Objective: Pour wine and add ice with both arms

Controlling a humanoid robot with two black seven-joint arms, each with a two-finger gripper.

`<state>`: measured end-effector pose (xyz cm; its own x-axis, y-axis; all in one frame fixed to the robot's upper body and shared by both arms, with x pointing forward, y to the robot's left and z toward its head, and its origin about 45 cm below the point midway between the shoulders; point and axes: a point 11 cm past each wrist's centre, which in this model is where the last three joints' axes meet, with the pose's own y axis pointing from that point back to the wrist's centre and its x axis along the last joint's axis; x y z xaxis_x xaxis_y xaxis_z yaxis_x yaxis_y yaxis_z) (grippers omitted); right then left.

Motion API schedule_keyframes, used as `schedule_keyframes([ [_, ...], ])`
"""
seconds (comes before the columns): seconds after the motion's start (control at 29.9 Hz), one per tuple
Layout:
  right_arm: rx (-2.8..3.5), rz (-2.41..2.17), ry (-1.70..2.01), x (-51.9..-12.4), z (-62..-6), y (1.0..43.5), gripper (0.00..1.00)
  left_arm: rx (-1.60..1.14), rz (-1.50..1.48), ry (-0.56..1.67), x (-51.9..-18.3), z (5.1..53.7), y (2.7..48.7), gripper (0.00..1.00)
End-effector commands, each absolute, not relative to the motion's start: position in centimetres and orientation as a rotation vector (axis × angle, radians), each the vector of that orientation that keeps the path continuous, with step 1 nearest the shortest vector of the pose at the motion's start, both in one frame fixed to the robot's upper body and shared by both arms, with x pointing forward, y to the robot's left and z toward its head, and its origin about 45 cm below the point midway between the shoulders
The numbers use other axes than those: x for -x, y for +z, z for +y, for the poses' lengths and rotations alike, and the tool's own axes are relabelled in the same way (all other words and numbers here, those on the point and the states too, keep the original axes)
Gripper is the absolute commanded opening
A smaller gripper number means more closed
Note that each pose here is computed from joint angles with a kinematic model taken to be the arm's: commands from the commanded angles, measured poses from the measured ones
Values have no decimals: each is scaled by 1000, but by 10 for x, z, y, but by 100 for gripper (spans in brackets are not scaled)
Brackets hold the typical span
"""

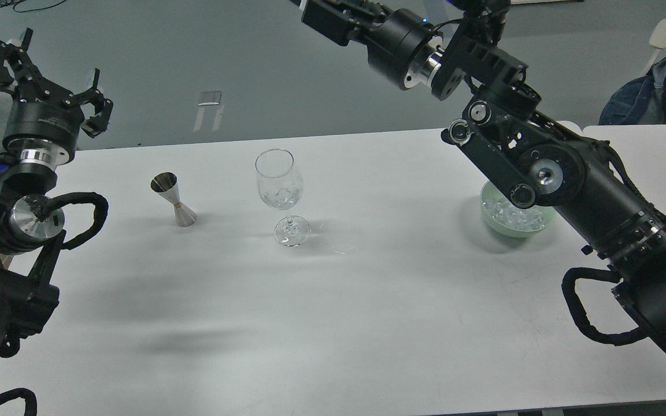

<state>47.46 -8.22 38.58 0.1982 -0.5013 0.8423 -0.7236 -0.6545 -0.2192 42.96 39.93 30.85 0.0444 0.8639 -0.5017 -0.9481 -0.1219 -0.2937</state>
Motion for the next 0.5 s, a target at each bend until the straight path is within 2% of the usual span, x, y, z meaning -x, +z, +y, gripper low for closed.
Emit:
schedule_keyframes([
  [0.0,-2243,-1275,1423,-481,-100,401,100,692,135,1557,-429,402,314,98],
  [0.23,-2241,-1500,1240,-499,-193,415,100,693,131,1441,-426,392,312,98],
  [0.47,-2529,-2044,553,-510,-286,410,100,677,151,1447,-428,399,301,98],
])
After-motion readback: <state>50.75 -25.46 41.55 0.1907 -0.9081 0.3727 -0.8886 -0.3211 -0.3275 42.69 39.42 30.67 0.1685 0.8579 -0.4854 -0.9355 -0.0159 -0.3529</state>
